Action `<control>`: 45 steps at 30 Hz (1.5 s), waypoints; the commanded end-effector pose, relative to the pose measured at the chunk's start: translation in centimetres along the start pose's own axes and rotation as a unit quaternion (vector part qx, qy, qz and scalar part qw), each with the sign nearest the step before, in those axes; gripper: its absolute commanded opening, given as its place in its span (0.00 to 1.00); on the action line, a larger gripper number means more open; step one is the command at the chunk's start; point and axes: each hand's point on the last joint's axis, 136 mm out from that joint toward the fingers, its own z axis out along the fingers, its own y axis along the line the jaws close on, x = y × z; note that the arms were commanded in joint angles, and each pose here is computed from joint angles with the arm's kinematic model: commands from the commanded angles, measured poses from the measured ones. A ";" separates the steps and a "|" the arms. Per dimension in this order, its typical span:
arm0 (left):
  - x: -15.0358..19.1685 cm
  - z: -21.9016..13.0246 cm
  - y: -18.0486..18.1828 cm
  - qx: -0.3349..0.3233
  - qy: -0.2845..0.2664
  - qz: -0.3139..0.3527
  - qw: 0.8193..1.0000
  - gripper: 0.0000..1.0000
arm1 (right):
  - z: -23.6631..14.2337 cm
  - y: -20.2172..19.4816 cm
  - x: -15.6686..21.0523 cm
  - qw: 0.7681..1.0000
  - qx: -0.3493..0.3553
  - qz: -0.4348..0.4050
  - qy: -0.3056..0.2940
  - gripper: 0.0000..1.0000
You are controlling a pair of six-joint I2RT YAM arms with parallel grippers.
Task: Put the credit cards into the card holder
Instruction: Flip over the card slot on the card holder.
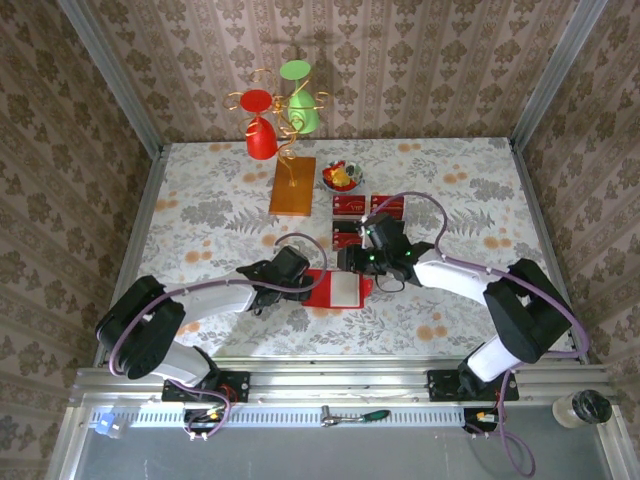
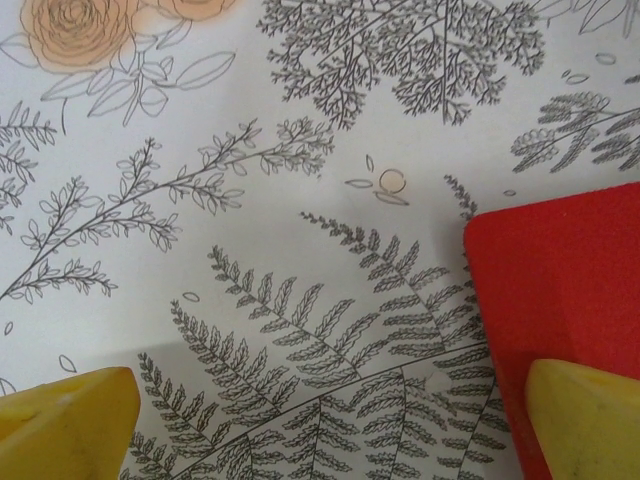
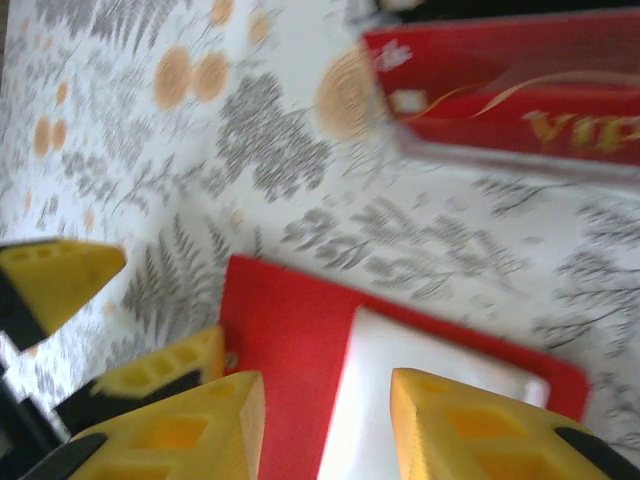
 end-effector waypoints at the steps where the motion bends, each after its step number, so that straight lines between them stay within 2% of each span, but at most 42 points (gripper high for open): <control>1: 0.2 -0.2 0.4 -0.001 -0.004 -0.018 1.000 1.00 | 0.1 -0.2 2.1 1.000 0.009 0.014 0.018 0.27; 4: 0.3 -0.2 0.4 -0.003 -0.003 -0.017 1.000 1.00 | 1.0 0.0 2.8 0.999 -0.007 0.031 0.021 0.15; 13: -0.6 -0.7 0.2 -0.004 -0.004 -0.012 1.000 1.00 | 1.3 -1.3 3.5 0.999 0.020 0.008 0.032 0.09; 21: -3.7 -3.3 -1.3 0.036 -0.030 -0.031 0.998 1.00 | 0.0 -1.8 3.5 0.999 0.028 0.005 0.020 0.10; 29: -8.1 -7.6 -5.6 0.137 -0.062 -0.067 0.986 1.00 | -1.7 -4.1 2.7 0.998 0.048 0.048 -0.005 0.14; 32: -9.1 -8.5 -7.2 0.181 -0.072 -0.092 0.976 1.00 | -2.6 -5.9 2.4 0.994 0.077 0.071 -0.023 0.19; 36: -8.8 -8.6 -8.9 0.217 -0.071 -0.119 0.966 1.00 | -4.6 -7.2 1.8 0.990 0.113 0.071 -0.048 0.21; 41: -7.0 -7.6 -10.3 0.252 -0.060 -0.143 0.955 1.00 | -5.5 -7.5 1.9 0.992 0.088 0.078 -0.049 0.23; 45: -6.1 -7.1 -10.5 0.256 -0.056 -0.146 0.954 1.00 | -5.7 -7.4 1.9 0.993 0.078 0.080 -0.048 0.25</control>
